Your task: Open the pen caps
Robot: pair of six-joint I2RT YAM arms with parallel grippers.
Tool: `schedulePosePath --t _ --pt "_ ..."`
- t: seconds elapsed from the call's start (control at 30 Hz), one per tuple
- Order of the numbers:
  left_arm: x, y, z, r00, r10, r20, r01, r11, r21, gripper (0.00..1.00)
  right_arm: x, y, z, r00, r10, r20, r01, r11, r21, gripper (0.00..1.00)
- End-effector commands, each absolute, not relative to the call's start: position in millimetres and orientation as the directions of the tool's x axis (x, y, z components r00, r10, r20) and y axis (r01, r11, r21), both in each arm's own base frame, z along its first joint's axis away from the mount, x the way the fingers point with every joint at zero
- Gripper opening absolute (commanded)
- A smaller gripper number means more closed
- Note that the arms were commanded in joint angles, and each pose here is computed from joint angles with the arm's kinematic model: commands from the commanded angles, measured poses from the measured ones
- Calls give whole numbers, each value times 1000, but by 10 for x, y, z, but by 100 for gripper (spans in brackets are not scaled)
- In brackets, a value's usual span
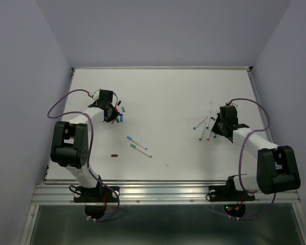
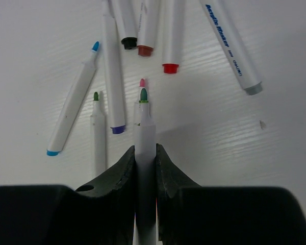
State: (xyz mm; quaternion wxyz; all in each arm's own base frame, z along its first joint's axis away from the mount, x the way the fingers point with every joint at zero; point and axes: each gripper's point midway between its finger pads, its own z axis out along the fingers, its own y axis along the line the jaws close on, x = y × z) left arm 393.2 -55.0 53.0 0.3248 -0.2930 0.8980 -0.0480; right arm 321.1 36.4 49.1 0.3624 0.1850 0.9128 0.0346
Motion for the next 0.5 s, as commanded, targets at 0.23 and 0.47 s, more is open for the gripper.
schedulePosePath --t 0.23,0.47 --pt "4031 -535 513 -639 -527 -560 -480 842 -246 26 3335 193 357 -680 376 -629 380 915 135 24" --pt "4022 -571 681 -627 -525 -575 -451 847 -280 51 3278 148 425 -665 392 -636 408 904 130 50"
